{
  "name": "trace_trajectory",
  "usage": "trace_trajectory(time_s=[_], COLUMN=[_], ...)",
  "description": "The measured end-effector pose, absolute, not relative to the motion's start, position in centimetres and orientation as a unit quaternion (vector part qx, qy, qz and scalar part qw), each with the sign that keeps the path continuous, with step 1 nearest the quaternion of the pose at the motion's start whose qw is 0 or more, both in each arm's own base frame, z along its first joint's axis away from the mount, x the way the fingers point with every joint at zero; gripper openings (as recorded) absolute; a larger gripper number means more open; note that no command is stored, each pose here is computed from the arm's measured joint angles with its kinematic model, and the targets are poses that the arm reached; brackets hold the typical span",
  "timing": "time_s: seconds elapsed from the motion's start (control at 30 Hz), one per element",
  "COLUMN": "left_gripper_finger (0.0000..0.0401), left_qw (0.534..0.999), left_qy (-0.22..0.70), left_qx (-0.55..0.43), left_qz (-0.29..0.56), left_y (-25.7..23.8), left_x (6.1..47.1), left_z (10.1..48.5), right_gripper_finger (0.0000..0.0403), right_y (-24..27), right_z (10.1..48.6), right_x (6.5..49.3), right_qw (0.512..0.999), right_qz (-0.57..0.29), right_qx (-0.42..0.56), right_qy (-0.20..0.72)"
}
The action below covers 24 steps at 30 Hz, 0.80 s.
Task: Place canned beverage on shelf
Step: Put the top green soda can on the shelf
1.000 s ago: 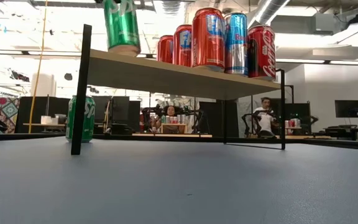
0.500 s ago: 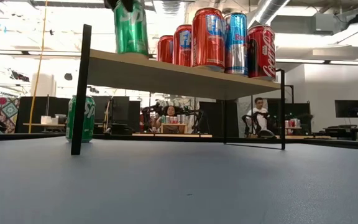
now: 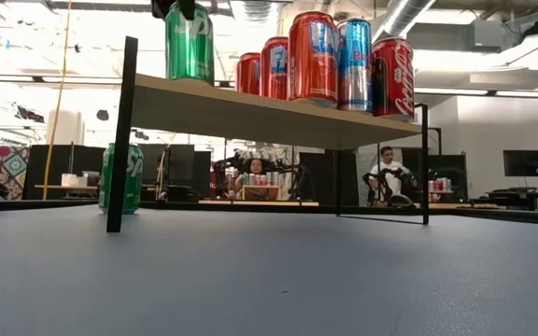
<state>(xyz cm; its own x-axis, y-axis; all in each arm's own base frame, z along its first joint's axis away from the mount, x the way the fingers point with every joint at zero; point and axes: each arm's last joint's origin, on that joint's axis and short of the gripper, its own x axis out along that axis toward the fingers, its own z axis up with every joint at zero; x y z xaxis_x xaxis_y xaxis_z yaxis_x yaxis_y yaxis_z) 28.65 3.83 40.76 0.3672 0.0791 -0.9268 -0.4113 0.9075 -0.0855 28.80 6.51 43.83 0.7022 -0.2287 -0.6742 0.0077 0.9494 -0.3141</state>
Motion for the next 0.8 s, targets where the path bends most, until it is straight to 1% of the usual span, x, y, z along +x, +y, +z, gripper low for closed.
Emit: trace_trajectory(time_s=[0.2,0.6,0.8], left_gripper_finger=[0.0286,0.0287,0.0287], left_qw=[0.810,0.804,0.806], left_qy=[0.546,0.546,0.543], left_qx=[-0.135,-0.140,-0.142], left_qz=[0.165,0.188,0.188], left_y=[4.4,7.5,8.7], left_x=[28.5,27.8,28.1], left_z=[40.7,40.7,40.0], right_gripper_finger=[0.0273,0.0273,0.0273], right_y=[6.5,6.5,6.5], right_z=[43.9,43.9,43.9], right_x=[28.8,28.8,28.8], right_qw=[0.912,0.912,0.912], right_qz=[-0.065,-0.065,-0.065], right_qx=[-0.145,-0.144,-0.144], right_qy=[0.379,0.379,0.379])
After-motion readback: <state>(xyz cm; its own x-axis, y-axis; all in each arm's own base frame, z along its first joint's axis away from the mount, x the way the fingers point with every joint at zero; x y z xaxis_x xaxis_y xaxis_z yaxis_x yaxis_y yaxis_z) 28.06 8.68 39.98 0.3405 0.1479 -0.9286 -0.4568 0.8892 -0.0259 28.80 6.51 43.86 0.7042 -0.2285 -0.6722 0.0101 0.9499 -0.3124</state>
